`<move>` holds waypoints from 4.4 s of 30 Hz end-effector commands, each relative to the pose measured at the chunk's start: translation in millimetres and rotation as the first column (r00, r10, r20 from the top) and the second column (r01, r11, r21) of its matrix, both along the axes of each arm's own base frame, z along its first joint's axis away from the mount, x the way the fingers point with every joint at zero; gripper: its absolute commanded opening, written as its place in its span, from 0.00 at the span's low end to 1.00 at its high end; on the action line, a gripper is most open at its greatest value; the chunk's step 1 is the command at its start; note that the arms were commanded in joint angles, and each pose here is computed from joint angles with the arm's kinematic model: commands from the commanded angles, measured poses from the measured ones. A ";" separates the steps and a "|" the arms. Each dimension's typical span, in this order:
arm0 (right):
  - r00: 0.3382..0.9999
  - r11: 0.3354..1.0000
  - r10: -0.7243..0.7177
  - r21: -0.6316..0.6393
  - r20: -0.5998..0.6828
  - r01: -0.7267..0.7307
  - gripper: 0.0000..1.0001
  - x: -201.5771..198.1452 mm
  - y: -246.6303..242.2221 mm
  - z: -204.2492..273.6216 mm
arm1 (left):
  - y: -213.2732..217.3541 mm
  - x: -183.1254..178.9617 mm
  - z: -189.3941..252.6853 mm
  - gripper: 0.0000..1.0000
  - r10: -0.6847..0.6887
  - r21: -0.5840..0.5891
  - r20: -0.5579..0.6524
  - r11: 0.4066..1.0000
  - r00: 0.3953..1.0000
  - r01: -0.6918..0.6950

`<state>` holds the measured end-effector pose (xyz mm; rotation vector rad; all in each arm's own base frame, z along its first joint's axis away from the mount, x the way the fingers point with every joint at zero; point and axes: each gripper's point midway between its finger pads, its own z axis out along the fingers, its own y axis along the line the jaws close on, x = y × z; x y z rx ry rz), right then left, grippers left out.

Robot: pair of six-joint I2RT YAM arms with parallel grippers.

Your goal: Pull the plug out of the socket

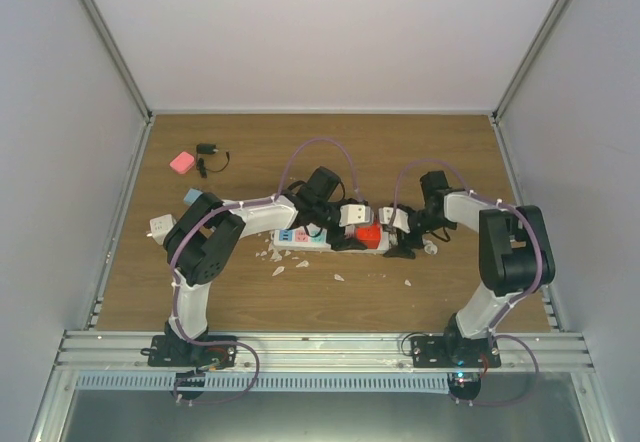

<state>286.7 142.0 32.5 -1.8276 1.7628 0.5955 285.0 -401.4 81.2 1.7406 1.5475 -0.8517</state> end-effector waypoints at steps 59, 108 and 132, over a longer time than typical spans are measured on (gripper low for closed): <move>0.995 0.917 -0.085 0.387 -0.051 0.098 1.00 6.0 69.1 88.3 | 67.0 -8.5 11.8 0.39 -0.032 -0.043 -0.031 0.999 0.999 0.030; 0.992 0.902 -0.090 0.429 0.085 0.045 1.00 -30.0 148.8 12.0 | 114.1 -24.5 11.2 0.38 -0.025 0.012 -0.029 1.000 0.999 0.026; 0.994 0.925 0.008 0.378 0.112 -0.051 0.93 -29.0 164.8 -12.5 | 135.8 -36.2 10.8 0.37 0.000 0.020 0.011 1.000 1.000 -0.001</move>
